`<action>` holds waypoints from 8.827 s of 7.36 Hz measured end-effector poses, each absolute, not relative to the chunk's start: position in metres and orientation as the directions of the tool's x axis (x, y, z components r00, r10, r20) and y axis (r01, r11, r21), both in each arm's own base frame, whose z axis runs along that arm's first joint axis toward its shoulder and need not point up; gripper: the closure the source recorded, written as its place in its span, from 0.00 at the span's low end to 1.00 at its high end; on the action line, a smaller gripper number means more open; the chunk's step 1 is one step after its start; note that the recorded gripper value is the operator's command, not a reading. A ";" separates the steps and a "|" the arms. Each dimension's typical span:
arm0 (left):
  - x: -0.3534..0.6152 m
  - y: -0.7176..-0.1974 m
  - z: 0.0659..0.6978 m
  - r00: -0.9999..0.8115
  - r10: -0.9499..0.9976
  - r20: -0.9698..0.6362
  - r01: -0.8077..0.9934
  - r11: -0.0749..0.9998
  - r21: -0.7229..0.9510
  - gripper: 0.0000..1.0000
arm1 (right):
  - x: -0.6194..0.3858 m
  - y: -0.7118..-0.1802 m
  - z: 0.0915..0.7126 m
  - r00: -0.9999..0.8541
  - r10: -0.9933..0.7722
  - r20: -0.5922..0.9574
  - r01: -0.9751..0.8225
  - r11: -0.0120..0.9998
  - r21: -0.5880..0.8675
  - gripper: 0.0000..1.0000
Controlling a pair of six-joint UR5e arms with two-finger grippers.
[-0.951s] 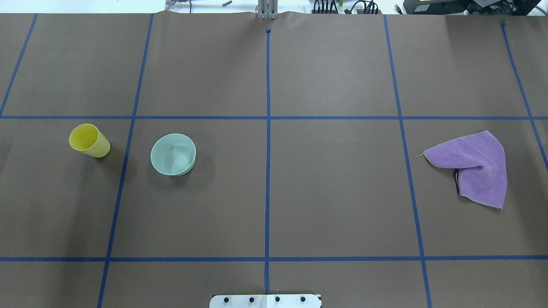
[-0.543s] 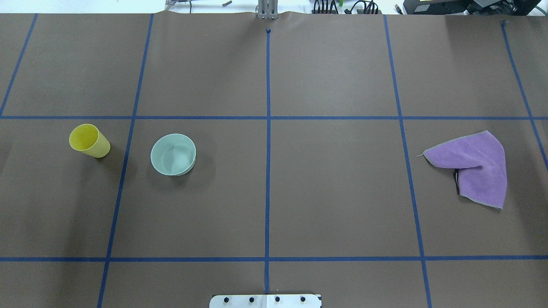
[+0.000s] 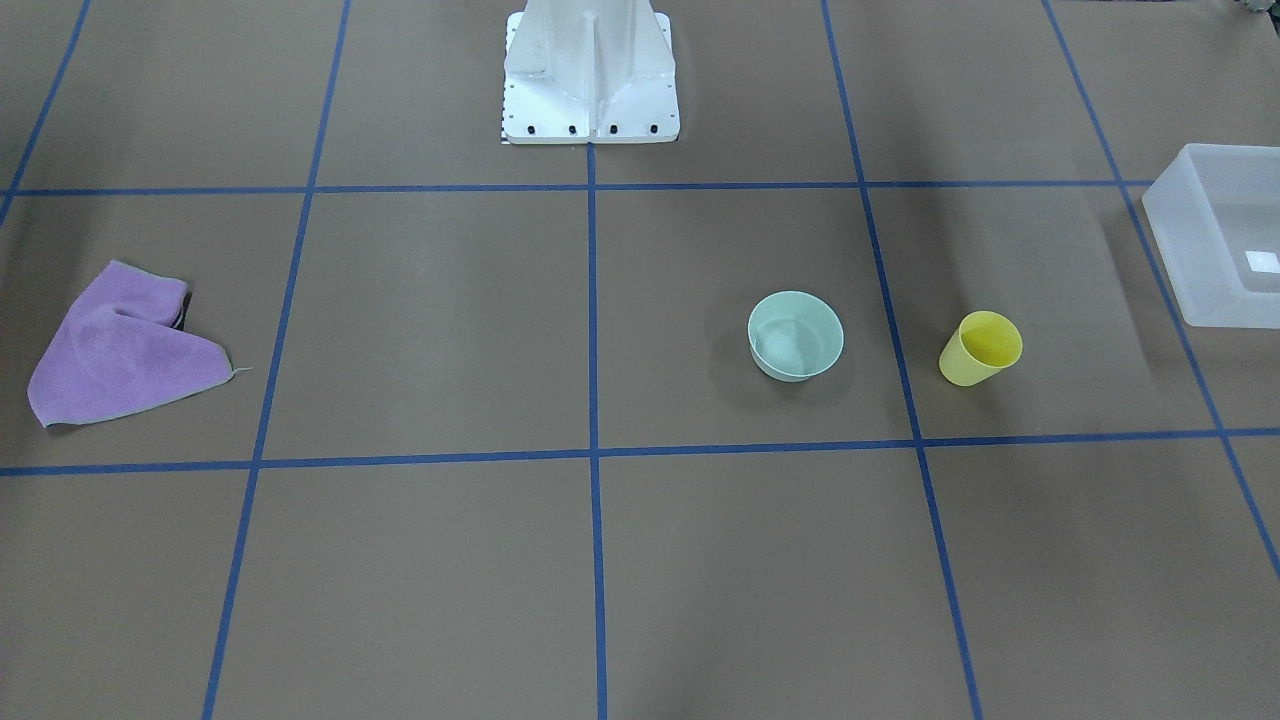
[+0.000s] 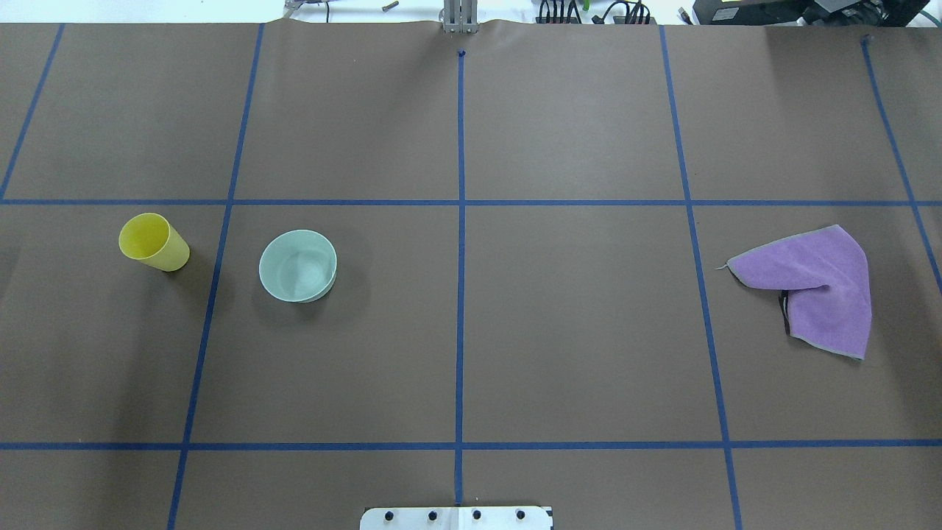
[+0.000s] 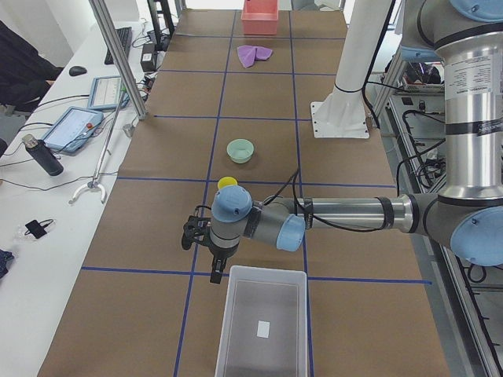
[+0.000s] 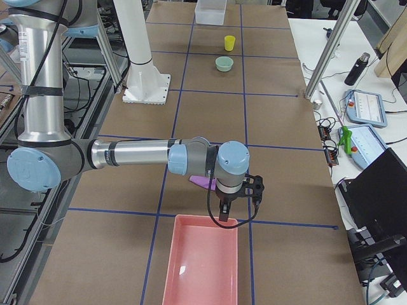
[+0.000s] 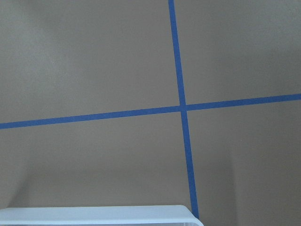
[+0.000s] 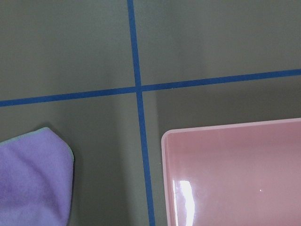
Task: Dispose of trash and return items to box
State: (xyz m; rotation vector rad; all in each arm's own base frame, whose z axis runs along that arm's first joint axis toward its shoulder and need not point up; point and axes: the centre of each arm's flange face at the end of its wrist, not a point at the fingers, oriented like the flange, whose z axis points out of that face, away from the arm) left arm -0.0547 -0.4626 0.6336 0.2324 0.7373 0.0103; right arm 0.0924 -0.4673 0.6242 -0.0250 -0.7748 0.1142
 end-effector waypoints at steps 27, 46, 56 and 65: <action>-0.013 -0.385 0.609 0.532 -0.111 -0.839 0.183 0.983 -0.014 1.00 | 0.092 -0.466 0.619 0.706 0.112 0.699 -0.098 0.993 -0.060 0.00; -0.039 -0.375 0.793 0.660 -0.039 -0.750 -0.031 0.996 -0.079 0.08 | 0.092 -0.465 0.618 0.704 0.110 0.701 -0.098 0.993 -0.058 0.00; -0.060 -0.493 0.533 0.612 -0.080 -0.787 0.130 0.992 0.001 0.03 | 0.035 -0.471 0.616 0.695 0.023 0.719 0.021 0.998 -0.052 0.00; 0.020 -0.521 0.453 0.558 -0.179 -0.810 0.196 0.977 -0.081 0.03 | -0.189 -0.464 0.584 0.663 0.042 0.747 0.075 0.990 -0.123 0.00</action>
